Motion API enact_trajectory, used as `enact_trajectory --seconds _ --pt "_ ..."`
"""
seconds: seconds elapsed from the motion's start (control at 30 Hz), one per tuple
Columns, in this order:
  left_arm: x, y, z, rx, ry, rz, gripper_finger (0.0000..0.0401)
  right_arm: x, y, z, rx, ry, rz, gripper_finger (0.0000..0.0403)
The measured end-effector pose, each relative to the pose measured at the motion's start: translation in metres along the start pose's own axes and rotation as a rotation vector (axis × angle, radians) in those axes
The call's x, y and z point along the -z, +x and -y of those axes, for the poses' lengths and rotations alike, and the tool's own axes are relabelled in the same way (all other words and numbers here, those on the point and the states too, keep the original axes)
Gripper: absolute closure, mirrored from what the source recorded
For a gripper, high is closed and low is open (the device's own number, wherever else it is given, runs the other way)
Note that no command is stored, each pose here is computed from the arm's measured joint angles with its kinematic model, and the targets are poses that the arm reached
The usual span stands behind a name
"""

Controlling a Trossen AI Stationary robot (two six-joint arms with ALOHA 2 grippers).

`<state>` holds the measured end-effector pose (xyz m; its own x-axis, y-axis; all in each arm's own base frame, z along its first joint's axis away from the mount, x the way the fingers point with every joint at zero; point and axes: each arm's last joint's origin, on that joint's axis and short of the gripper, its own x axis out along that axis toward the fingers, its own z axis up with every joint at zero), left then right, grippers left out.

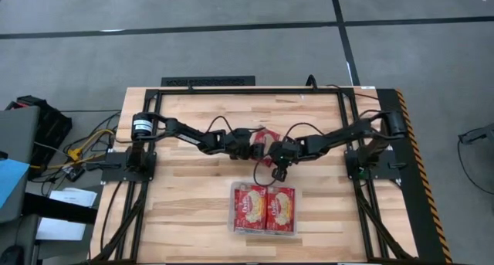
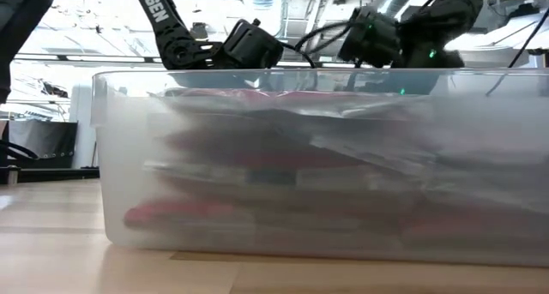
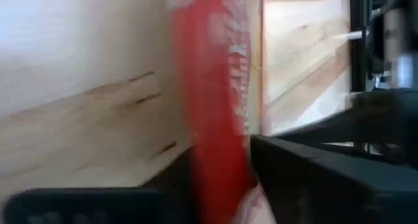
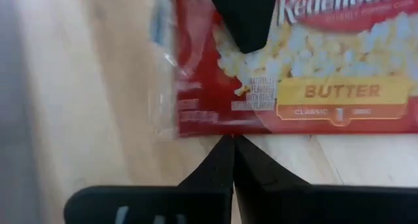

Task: Sort popcorn bags into baskets
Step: Put the red popcorn bag into the white bin

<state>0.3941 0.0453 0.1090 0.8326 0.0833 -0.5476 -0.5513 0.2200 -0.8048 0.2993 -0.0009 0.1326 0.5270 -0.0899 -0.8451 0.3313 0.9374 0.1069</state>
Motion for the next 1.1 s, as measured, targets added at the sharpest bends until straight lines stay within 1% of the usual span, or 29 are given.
enact_trajectory --seconds 0.1,0.13,0.27,0.3,0.37,0.43,0.5,0.6,0.7,0.77,0.87,0.93,1.0,1.1 --pt "-0.002 -0.001 0.003 0.016 0.006 0.0 0.0372 -0.005 -0.023 0.0 -0.012 0.001 0.028 0.0389" --pt "-0.003 -0.002 0.005 0.025 0.003 -0.001 0.0382 -0.006 -0.032 0.001 -0.013 0.002 0.036 0.0391" --pt "-0.006 -0.013 0.017 0.071 -0.004 -0.029 0.0383 -0.007 -0.081 0.005 -0.011 0.041 0.095 0.039" --pt "-0.006 -0.02 0.025 0.091 0.0 -0.034 0.0385 -0.005 -0.095 0.006 -0.006 0.056 0.115 0.0387" --pt "-0.004 -0.039 0.049 0.178 0.018 -0.019 0.0387 -0.001 -0.12 0.006 0.014 0.086 0.173 0.0381" --pt "0.004 -0.06 0.072 0.241 0.022 0.01 0.0387 0.004 -0.144 0.008 0.041 0.125 0.236 0.0378" --pt "0.02 -0.077 0.089 0.271 0.007 0.052 0.0387 0.009 -0.163 0.009 0.049 0.173 0.306 0.038" --pt "0.055 -0.1 0.108 0.319 -0.006 0.096 0.0387 0.018 -0.182 0.009 0.047 0.239 0.38 0.0388" --pt "0.095 -0.114 0.117 0.331 -0.03 0.135 0.0387 0.026 -0.191 0.007 0.038 0.263 0.395 0.0392" --pt "0.12 -0.117 0.115 0.308 -0.026 0.171 0.0387 0.03 -0.194 0.004 0.021 0.28 0.396 0.039" --pt "0.148 -0.125 0.116 0.29 -0.032 0.22 0.0387 0.034 -0.197 0.0 -0.004 0.31 0.389 0.0381" --pt "0.161 -0.123 0.121 0.297 -0.041 0.236 0.0387 0.038 -0.197 -0.003 -0.011 0.323 0.372 0.0377" --pt "0.175 -0.122 0.121 0.278 -0.027 0.244 0.0388 0.04 -0.197 -0.006 -0.013 0.336 0.372 0.0378" --pt "0.19 -0.11 0.131 0.276 -0.025 0.22 0.0388 0.044 -0.197 -0.011 -0.018 0.325 0.366 0.0386"
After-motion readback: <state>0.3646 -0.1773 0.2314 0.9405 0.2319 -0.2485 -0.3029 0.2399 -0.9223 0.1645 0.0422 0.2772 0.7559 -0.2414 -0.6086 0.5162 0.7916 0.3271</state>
